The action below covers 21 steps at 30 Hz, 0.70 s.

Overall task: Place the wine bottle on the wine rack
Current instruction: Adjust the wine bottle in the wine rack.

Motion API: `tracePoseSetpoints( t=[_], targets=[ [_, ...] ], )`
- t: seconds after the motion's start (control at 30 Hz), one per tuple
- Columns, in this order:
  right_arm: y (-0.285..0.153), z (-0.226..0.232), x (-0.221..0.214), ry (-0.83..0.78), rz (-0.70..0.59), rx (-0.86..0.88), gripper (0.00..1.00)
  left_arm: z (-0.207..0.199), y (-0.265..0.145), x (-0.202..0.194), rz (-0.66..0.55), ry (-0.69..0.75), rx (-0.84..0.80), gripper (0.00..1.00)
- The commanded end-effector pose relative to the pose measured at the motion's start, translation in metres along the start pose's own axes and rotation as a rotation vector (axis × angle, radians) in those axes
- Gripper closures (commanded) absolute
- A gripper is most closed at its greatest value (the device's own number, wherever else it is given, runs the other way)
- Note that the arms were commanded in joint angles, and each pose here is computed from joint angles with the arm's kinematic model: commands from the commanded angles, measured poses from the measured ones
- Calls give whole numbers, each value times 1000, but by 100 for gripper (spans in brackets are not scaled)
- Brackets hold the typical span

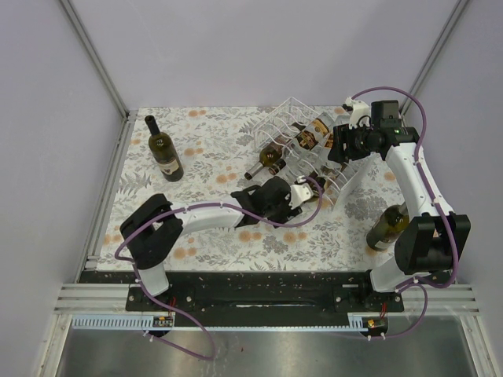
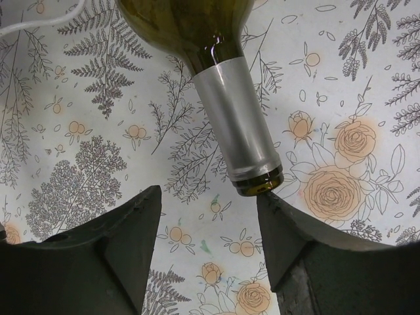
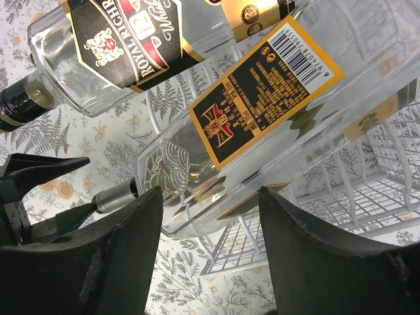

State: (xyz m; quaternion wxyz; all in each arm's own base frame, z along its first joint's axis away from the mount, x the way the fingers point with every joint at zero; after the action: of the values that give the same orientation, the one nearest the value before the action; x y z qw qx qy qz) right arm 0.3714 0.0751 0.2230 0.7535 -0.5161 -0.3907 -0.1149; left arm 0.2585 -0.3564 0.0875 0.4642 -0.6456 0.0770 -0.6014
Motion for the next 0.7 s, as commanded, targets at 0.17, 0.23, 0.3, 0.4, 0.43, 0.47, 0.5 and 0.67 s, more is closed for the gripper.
tracePoseSetpoints(
  t=[0.17,0.23,0.3,0.4,0.43,0.47,0.5,0.67],
  targets=[
    [4,8,-38,25,145,37,33,11,12,27,-84,-4,74,36],
    [4,8,-39,25,146,35,33,14,12,33,-99,-7,91,36],
    [3,9,-39,25,146,35,33,15,11,37,-110,-13,97,36],
    [3,9,-39,24,144,35,34,16,8,43,-129,-22,103,36],
    [3,9,-39,23,146,35,33,17,8,44,-131,-24,103,36],
    [3,9,-40,23,148,35,33,17,7,45,-134,-24,107,36],
    [3,9,-40,24,147,36,33,18,6,47,-139,-27,111,36],
    [4,9,-39,26,146,40,33,20,5,52,-153,-31,122,36]
  ],
)
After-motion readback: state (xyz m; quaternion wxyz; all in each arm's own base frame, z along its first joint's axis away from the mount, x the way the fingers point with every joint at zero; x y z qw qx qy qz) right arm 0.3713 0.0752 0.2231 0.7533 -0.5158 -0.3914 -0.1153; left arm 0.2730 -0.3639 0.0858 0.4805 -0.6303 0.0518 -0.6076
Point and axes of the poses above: each gripper's point midway between its finger pads, its own y axis out along the fingers, its own z axis along the line the jaws close on, x = y × z, the point moved 2 cm from there along -y, back along the fingers, and after that the axes turned 4 degrees about -y, right-handed, at the moved point
